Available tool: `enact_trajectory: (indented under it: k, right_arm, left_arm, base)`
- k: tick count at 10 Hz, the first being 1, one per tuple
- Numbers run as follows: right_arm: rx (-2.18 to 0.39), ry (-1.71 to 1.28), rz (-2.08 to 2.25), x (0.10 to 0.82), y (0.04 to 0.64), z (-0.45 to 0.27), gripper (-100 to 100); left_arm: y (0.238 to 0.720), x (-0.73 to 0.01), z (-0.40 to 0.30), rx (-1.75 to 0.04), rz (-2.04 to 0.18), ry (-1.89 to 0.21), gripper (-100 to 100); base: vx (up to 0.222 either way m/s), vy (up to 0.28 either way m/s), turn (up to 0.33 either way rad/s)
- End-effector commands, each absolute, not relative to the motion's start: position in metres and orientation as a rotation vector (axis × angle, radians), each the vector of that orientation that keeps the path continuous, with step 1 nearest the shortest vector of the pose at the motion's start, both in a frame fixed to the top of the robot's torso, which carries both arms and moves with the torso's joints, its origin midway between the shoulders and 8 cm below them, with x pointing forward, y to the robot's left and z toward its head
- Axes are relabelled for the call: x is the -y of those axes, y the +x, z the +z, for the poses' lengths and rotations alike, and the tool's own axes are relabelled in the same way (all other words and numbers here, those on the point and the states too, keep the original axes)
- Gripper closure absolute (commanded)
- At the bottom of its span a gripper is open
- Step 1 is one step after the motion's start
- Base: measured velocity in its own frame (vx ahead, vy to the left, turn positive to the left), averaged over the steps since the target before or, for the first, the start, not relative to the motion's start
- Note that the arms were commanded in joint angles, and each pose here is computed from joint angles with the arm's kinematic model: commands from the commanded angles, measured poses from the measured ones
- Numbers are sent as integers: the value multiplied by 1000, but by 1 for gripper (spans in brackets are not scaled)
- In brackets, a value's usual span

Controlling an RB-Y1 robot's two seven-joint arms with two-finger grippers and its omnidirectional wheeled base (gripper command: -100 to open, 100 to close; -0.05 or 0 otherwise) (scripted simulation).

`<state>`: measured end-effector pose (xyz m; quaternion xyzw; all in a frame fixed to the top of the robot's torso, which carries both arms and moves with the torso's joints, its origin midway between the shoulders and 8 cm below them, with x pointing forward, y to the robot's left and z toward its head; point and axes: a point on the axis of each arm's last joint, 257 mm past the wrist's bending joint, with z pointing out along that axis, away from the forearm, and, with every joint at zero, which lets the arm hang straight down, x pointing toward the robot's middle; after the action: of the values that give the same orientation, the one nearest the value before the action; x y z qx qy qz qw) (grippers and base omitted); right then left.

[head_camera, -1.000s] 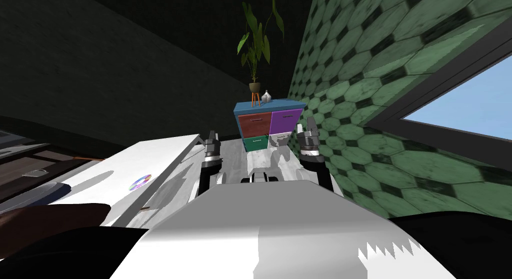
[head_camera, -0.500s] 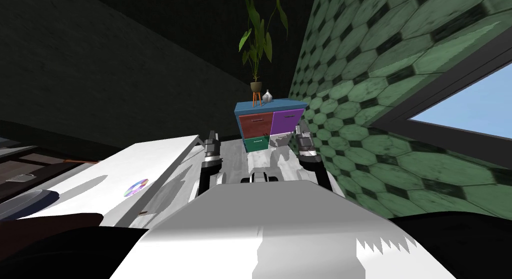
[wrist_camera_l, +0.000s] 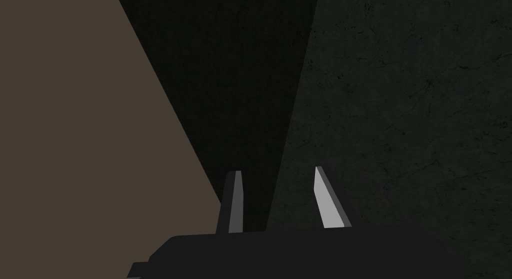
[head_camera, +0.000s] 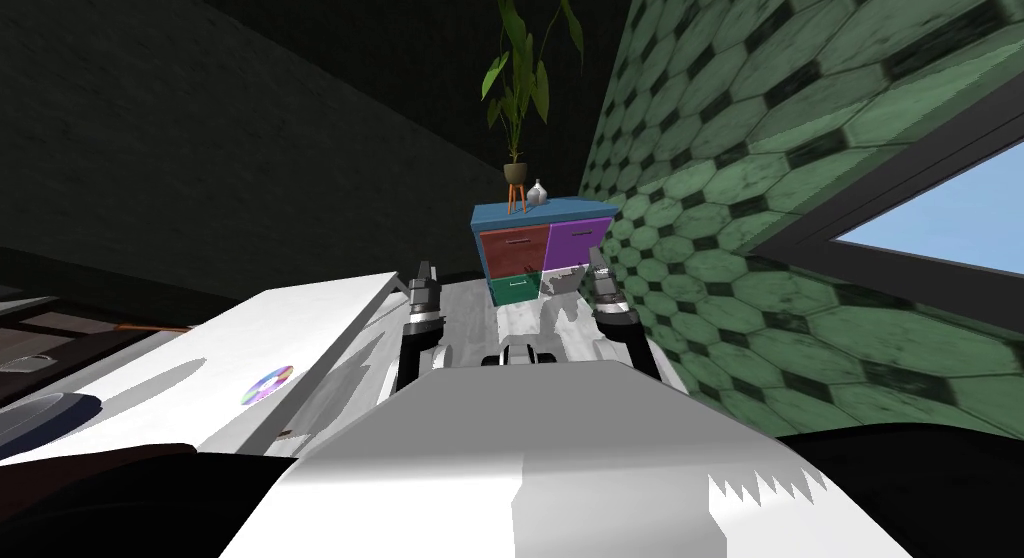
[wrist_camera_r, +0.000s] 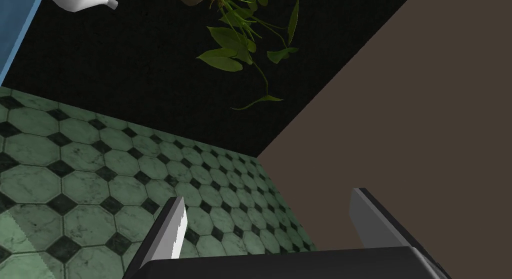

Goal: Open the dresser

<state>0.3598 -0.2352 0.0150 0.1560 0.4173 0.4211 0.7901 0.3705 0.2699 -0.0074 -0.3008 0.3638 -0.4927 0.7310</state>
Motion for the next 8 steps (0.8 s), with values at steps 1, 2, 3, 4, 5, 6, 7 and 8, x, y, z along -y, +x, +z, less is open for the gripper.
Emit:
enact_trajectory:
  k: [1, 2, 3, 4, 5, 6, 7, 8]
  right_arm:
    - [-929, 286, 820, 235, 363, 7, -100]
    - [-952, 260, 777, 234, 367, 0, -100]
    - [-953, 245, 750, 234, 367, 0, -100]
    - [-976, 218, 707, 233, 370, -8, -100]
    - [-977, 203, 680, 233, 370, -8, -100]
    - [-978, 199, 673, 233, 370, -8, -100]
    - [-1000, 165, 620, 233, 374, -16, -100]
    - [-1000, 152, 597, 233, 374, -16, -100]
  left_arm:
    - [371, -270, -7, -801, -1084, -662, 0]
    - [371, -270, -7, -801, -1084, -662, 0]
    - [371, -270, -7, -801, -1084, -662, 0]
    - [371, -270, -7, -801, -1085, -662, 0]
    - [370, -270, -7, -801, -1084, -662, 0]
    - [370, -270, -7, -801, -1085, -662, 0]
    - [371, -270, -7, -801, -1084, -662, 0]
    - [371, -270, -7, -801, -1084, -662, 0]
  base:
    - [38, 45, -19]
    - [36, 62, -28]
    - [46, 59, -18]
    - [65, 72, -31]
    - [57, 64, -14]
    - [25, 28, 5]
    - [40, 53, -27]
    - [40, 49, -20]
